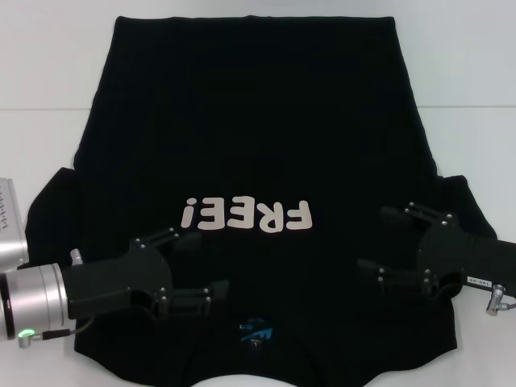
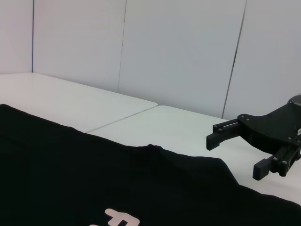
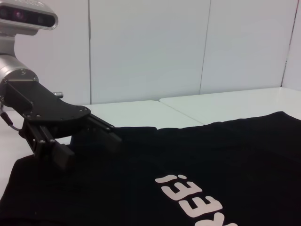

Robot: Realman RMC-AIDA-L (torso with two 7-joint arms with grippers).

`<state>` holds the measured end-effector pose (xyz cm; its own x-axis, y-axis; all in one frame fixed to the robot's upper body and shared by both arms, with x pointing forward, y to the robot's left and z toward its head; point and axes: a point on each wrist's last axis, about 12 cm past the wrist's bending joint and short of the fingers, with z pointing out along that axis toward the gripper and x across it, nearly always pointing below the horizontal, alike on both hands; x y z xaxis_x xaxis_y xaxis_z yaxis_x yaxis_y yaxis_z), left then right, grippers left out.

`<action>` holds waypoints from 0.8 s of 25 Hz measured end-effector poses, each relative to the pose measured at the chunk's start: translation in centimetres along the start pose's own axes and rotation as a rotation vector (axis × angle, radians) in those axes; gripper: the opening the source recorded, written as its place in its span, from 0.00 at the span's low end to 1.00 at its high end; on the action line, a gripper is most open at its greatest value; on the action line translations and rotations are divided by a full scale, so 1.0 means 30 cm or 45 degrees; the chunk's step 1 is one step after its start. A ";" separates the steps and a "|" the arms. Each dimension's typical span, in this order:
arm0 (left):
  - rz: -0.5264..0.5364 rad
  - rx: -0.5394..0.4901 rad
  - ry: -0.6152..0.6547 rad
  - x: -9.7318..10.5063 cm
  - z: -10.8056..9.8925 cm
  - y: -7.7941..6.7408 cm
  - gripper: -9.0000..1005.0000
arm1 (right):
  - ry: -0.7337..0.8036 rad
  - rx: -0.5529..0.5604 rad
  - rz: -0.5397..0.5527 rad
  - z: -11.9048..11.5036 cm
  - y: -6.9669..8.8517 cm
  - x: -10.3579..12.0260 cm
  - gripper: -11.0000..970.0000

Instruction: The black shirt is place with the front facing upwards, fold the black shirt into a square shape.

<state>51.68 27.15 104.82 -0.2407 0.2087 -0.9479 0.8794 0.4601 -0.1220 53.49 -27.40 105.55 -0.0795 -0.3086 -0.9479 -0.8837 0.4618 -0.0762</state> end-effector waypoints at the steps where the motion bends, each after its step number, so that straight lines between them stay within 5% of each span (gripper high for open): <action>1: 0.000 -0.001 0.000 0.000 0.000 0.000 0.93 | 0.000 0.000 0.000 0.000 0.000 0.000 0.97; 12: -0.047 -0.006 -0.003 0.000 -0.003 0.002 0.93 | 0.002 0.003 0.000 0.000 -0.001 0.001 0.97; 20: -0.654 -0.051 -0.021 -0.054 -0.066 0.082 0.93 | 0.000 0.006 0.004 0.002 -0.004 -0.002 0.97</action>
<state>53.40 29.65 106.64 -0.6309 -0.0661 -0.7731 0.6330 0.5323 -0.5621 53.61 -27.38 105.59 -0.0820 -0.3070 -0.9482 -0.8812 0.4668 -0.0749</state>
